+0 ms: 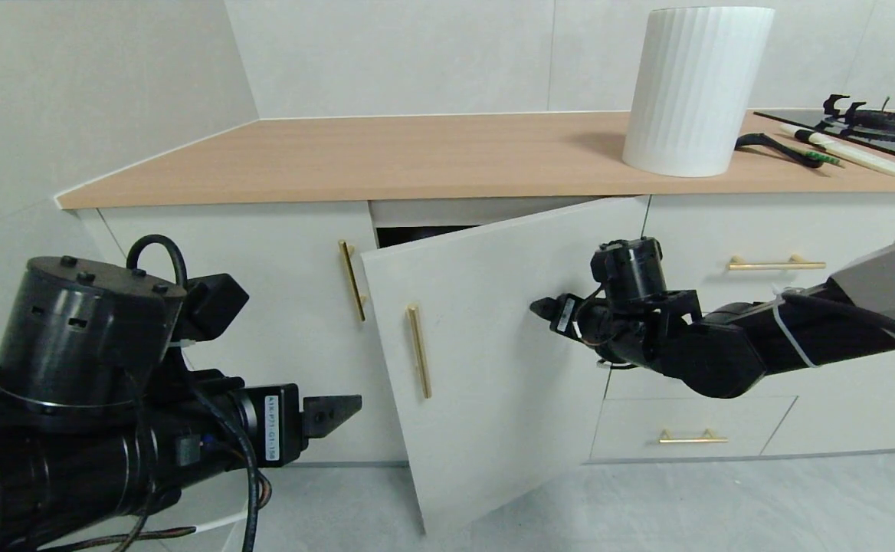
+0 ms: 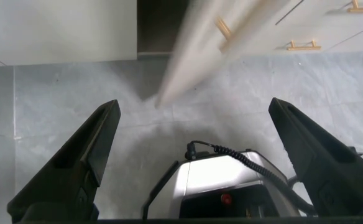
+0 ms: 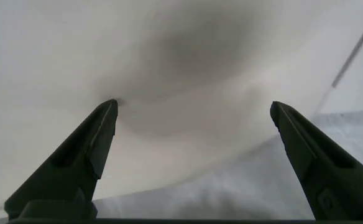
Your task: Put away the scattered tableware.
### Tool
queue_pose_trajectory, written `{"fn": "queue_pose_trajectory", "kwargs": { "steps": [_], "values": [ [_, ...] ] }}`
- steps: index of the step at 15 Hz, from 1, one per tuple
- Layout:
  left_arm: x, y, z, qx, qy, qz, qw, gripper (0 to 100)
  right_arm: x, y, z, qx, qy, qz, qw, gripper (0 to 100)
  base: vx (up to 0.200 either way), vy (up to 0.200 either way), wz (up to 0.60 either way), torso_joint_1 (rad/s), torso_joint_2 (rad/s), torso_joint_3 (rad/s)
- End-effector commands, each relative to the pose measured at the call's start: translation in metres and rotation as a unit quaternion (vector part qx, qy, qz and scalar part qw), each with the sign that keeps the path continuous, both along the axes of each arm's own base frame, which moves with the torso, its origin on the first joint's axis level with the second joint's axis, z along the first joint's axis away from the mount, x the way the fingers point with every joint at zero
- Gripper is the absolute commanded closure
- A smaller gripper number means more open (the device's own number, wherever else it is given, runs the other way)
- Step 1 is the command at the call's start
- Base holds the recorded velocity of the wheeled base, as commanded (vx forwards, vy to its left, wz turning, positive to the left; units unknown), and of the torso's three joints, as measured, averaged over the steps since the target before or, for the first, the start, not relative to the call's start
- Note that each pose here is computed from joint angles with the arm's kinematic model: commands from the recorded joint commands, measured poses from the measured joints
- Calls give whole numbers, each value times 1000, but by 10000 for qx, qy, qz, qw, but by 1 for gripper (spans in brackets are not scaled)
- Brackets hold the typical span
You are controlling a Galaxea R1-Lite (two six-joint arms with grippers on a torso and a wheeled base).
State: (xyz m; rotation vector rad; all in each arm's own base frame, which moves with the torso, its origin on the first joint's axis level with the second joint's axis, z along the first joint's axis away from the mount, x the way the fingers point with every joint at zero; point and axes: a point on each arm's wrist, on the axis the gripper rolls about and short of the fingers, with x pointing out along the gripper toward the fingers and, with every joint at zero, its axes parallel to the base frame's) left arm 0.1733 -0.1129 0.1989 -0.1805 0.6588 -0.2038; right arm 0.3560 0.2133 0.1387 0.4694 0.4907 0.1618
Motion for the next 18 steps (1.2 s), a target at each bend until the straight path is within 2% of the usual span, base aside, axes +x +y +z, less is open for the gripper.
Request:
{"fn": "queue_pose_trajectory", "kwargs": {
  "steps": [1,5,9,18],
  "values": [
    [0,0,-1,3,9,-5,10000,0,10,0,-5,73,17,-141,9999,0,0,0,0,0,0,0],
    [0,0,-1,3,9,-5,10000,0,22,-6,-2,332,-45,-417,9986,0,0,0,0,0,0,0],
    [1,-1,-2,20,34,-4,10000,0,42,-10,-9,205,-201,-999,9946,0,0,0,0,0,0,0],
    [1,-1,-2,25,40,-4,10000,0,59,-12,-17,45,-370,-1542,9873,0,0,0,0,0,0,0]
  ]
}}
